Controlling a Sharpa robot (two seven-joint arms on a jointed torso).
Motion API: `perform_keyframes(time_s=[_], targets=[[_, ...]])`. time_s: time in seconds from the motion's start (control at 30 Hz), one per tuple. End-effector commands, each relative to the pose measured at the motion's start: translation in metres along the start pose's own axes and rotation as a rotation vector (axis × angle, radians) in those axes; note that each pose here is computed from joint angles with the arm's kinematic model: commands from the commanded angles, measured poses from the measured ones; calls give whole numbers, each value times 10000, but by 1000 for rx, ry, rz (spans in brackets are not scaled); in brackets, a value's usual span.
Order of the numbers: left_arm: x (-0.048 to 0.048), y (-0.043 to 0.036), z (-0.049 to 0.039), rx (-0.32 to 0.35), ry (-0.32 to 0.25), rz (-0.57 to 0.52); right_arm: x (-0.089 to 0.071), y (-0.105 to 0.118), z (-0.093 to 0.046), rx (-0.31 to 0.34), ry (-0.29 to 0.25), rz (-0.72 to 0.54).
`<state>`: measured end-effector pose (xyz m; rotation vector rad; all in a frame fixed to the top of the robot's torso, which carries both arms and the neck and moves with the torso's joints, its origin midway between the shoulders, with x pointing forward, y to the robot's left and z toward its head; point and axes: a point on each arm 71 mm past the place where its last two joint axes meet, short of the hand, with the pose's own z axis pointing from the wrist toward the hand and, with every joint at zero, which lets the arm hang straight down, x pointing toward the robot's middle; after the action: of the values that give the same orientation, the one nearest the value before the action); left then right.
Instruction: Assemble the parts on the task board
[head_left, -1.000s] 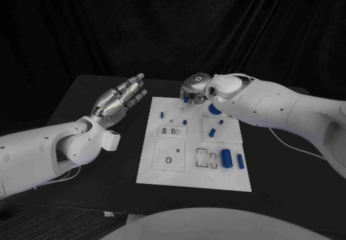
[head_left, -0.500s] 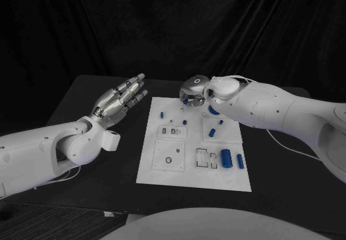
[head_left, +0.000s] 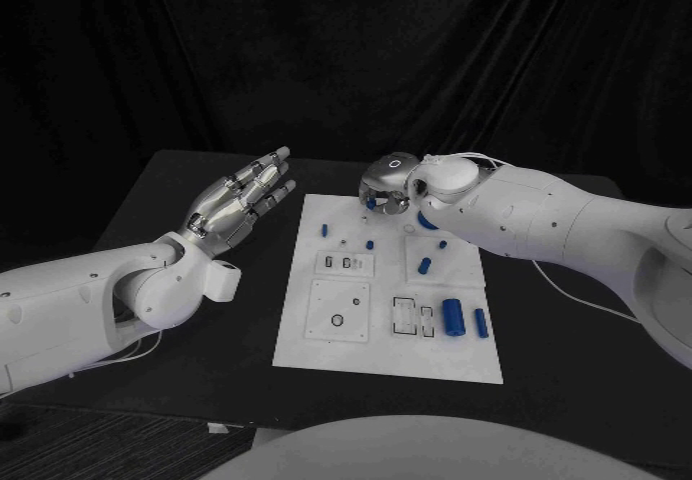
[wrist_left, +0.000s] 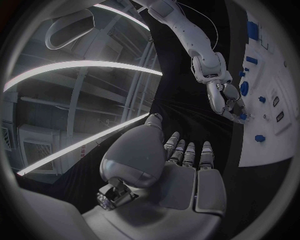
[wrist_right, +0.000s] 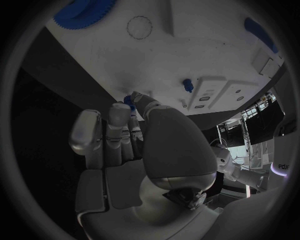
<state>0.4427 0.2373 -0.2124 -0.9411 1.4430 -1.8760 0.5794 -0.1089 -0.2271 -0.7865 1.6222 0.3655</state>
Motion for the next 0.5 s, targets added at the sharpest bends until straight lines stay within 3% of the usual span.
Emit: perform_keyframes(time_s=[0.03,0.5], targets=[[16,-32,13,32,15,-7,20,-22,-5,29,9,-1],[6,-22,14,21,18,-10,-1,-34,-14,39,-26,-5]])
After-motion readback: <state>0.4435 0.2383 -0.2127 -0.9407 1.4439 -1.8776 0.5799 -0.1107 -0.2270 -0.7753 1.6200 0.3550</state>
